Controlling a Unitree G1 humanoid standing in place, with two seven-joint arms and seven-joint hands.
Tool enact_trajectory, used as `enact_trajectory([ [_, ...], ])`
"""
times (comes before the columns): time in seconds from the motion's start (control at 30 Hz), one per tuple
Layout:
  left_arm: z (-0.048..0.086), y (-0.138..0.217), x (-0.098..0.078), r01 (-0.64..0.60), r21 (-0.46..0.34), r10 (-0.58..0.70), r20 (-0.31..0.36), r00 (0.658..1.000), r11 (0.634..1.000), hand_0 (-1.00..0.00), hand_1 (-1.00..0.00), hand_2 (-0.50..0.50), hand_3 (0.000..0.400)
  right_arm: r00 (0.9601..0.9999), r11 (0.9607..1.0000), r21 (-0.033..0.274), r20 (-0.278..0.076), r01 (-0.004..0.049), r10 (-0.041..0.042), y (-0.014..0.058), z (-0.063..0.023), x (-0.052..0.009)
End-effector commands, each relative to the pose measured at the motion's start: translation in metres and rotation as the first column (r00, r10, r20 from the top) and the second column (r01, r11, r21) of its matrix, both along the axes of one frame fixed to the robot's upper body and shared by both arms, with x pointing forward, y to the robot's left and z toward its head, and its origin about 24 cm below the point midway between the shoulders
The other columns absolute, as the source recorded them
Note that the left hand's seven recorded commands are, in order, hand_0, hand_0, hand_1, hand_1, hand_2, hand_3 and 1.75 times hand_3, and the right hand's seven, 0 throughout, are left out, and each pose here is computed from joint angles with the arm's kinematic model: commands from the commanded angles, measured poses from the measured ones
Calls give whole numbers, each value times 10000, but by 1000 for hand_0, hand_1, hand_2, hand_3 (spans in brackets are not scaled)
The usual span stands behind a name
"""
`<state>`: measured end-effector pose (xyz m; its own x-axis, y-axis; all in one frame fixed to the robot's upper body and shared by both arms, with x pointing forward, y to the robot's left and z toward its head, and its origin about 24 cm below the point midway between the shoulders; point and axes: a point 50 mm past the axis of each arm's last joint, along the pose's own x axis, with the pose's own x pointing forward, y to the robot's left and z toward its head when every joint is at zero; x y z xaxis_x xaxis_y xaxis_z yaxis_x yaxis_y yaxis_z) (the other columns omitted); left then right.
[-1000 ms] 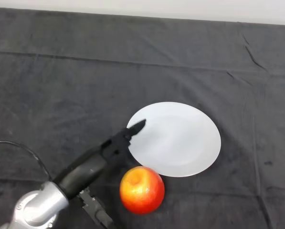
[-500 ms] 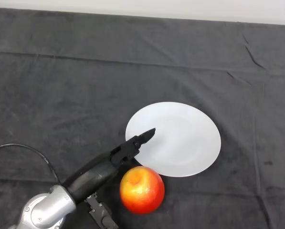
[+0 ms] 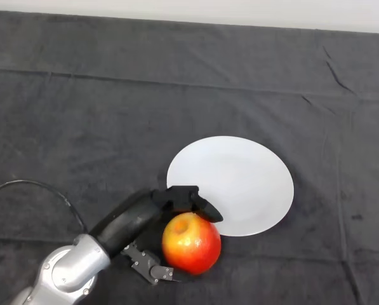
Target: Move the apple to the plate
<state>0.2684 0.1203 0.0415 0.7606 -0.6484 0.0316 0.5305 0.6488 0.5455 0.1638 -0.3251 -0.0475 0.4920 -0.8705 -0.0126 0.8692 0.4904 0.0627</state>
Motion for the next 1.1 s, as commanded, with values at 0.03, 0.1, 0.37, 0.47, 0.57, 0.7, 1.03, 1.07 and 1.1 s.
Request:
enact_trajectory([
  [0.03, 27, -30, 42, -76, 13, 76, 46, 10000, 10000, -1000, -1000, 0, 400, 9734, 9667, 2552, -2253, 189, 405, 504, -541, -467],
  [0.1, 50, -31, 48, -159, -27, 160, 101, 9998, 9999, -1000, -1000, 0, 400, 9734, 9667, 2552, -2253, 189, 405, 504, -541, -467],
  [0.37, 205, -24, 16, -275, -285, 287, 410, 9987, 9992, -1000, -1000, 0, 400, 9734, 9667, 2552, -2254, 189, 405, 504, -541, -467],
  [0.47, 289, -14, -4, -235, -419, 258, 552, 9981, 9988, -1000, -1000, 0, 400, 9734, 9667, 2552, -2254, 189, 405, 503, -541, -467],
  [0.57, 373, -17, -18, -168, -565, 207, 699, 9973, 9983, -1000, -1000, 0, 400, 9734, 9667, 2552, -2254, 189, 405, 503, -541, -467],
  [0.7, 462, -45, -7, -69, -753, 135, 876, 9961, 9971, -1000, -1000, 0, 400, 9734, 9667, 2552, -2254, 189, 405, 503, -541, -467],
  [1.03, 571, -143, 144, 75, -945, 34, 1144, 9934, 9955, -1000, -1000, 0, 400, 9719, 9665, 2557, -2321, 221, 392, 490, -570, -625],
  [1.07, 577, -153, 164, 80, -943, 29, 1157, 9933, 9955, -1000, -1000, 0, 400, 9718, 9664, 2562, -2323, 221, 394, 489, -570, -625],
  [1.1, 582, -164, 189, 84, -939, 26, 1169, 9931, 9955, -1000, -1000, 0, 400, 9718, 9662, 2568, -2324, 221, 395, 489, -570, -624],
])
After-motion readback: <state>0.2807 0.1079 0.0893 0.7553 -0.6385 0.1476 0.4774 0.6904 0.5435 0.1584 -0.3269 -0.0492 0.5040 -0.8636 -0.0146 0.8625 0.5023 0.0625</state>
